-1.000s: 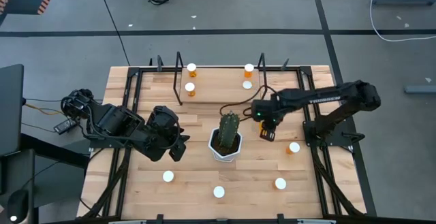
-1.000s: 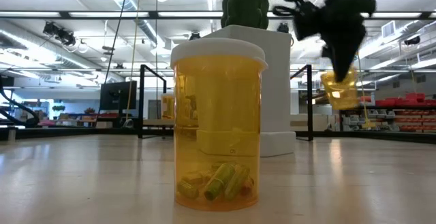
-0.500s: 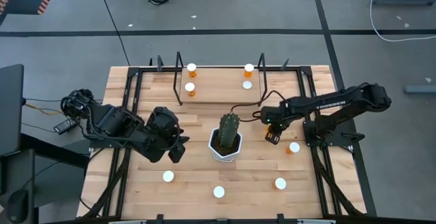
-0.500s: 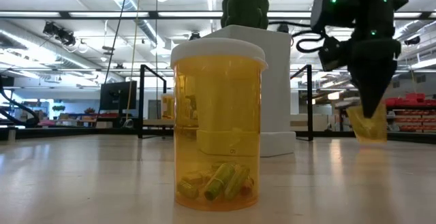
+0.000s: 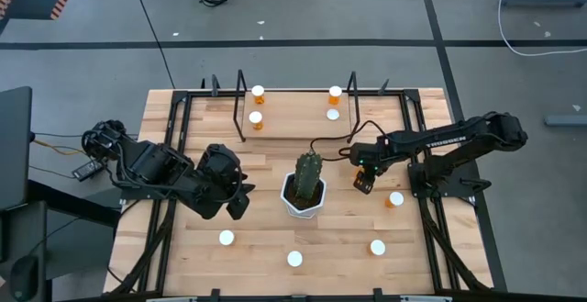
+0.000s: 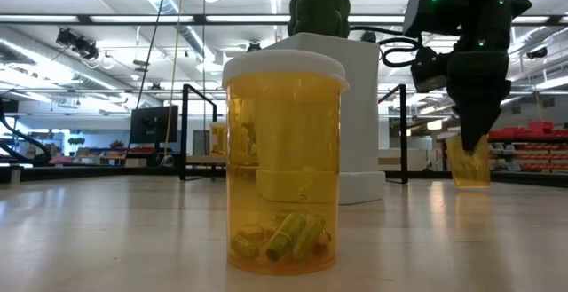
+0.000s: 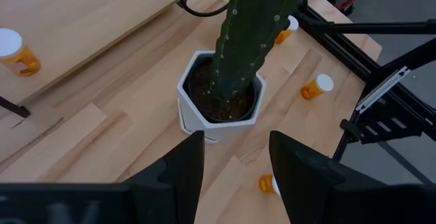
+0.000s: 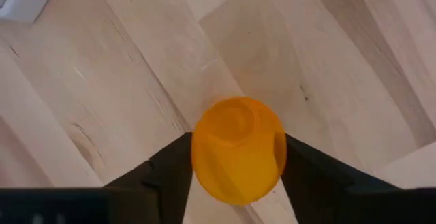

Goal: Pick and place medicine bottles onto shelf by color
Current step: Put the orange medicine bottle on the shelf

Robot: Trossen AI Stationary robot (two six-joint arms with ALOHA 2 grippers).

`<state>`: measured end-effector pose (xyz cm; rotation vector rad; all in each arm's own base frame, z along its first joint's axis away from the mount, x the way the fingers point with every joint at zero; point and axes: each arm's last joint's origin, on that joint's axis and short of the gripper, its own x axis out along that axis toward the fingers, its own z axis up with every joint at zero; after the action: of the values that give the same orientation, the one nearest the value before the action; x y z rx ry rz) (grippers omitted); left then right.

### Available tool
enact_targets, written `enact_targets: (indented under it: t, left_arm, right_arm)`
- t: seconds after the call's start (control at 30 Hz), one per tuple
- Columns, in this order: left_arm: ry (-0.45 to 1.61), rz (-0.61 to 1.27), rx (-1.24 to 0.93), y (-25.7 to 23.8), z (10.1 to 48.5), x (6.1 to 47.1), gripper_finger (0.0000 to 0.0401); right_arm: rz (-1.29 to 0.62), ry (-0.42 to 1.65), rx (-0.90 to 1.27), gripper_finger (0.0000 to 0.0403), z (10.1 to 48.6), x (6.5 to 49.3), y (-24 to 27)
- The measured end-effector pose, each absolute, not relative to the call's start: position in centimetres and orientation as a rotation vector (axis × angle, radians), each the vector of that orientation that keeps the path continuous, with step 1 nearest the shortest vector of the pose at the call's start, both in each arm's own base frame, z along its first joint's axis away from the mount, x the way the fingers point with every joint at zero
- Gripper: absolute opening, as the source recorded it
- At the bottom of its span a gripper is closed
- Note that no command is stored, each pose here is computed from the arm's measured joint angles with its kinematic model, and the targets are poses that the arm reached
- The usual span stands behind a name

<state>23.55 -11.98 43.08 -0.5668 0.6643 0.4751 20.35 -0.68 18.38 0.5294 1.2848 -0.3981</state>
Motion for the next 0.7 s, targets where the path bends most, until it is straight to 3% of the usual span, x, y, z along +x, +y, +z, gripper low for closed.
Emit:
enact_targets:
  t: [0.23, 0.7]
  left_arm:
    - [0.666, 0.476, -0.565, -12.0, 43.1, 23.5, 0.0172]
    - [0.669, 0.475, -0.557, -12.0, 43.1, 23.5, 0.0172]
  right_arm:
    - [-0.386, 1.246, 0.543, 0.0244, 20.0, 20.9, -0.7]
    - [-0.395, 1.120, 0.495, 0.0248, 27.7, 22.3, -1.2]
